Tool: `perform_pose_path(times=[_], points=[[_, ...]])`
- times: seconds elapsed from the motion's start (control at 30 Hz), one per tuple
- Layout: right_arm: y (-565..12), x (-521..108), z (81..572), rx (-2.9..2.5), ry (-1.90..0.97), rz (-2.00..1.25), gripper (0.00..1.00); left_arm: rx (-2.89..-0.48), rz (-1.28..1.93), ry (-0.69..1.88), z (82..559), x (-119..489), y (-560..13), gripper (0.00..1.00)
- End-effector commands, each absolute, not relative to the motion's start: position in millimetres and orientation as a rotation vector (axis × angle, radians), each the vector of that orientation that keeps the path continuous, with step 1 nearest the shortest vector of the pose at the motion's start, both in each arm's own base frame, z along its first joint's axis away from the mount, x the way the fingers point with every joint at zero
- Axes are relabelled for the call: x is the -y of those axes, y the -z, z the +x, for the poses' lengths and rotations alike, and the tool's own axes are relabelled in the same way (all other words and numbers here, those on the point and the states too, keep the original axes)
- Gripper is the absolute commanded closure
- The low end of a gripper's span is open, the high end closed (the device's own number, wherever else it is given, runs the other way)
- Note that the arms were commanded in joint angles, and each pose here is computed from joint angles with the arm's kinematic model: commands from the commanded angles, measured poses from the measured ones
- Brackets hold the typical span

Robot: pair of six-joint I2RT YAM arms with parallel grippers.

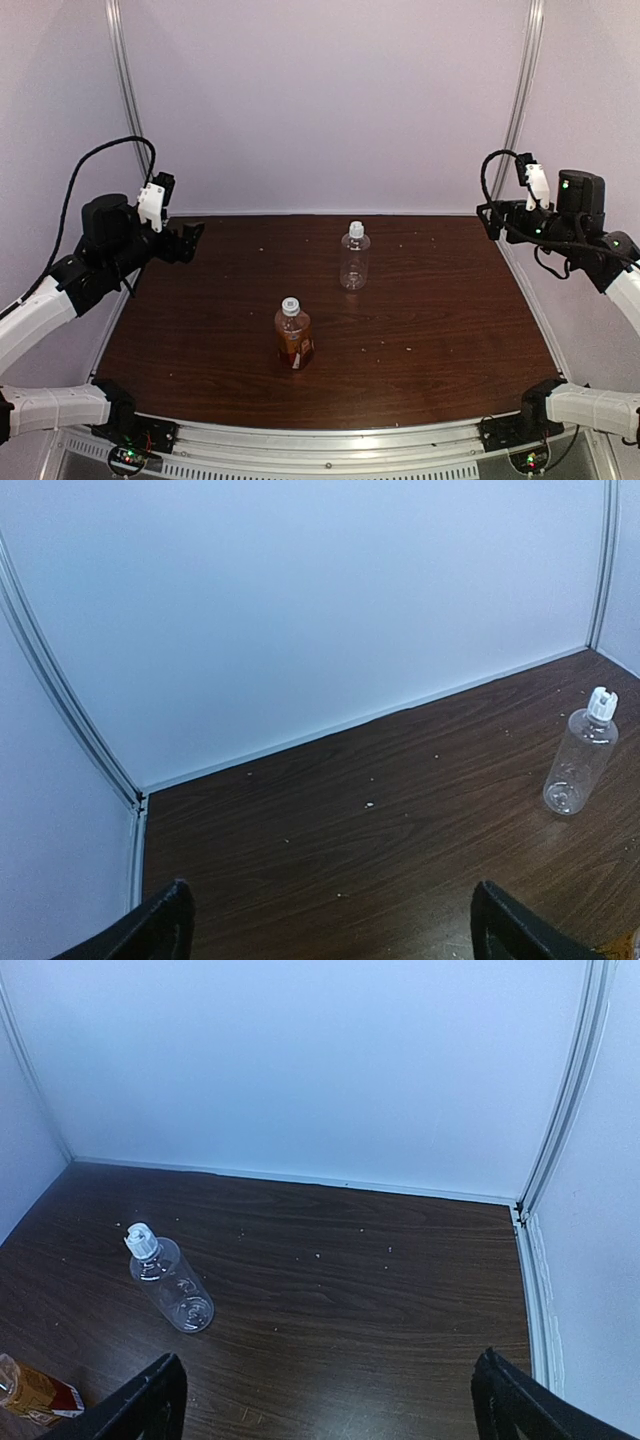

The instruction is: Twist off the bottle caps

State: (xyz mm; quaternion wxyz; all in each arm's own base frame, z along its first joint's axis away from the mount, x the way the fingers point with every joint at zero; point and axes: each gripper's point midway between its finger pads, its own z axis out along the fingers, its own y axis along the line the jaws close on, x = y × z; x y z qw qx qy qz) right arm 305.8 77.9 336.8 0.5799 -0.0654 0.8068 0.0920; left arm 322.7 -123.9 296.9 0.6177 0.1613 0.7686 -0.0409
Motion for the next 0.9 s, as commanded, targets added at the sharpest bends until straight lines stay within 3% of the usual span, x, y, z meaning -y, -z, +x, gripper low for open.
perform_pose_path(times=[0.0,0.43,0.87], points=[[-353.5,-77.7,301.1,-1.848,-0.230,-0.163,0.00,-1.689,0.383,0.141,321.7,131.7,-322.6,0.02],[-365.6,-85.9,298.4,-1.873,-0.289,-0.179,0.00,-1.747,0.516,0.140,315.5,153.4,-320.6,0.02],[-354.9,-96.5,299.1,-1.924,-0.347,-0.210,0.00,-1.826,0.941,0.332,255.9,252.7,-296.1,0.03]])
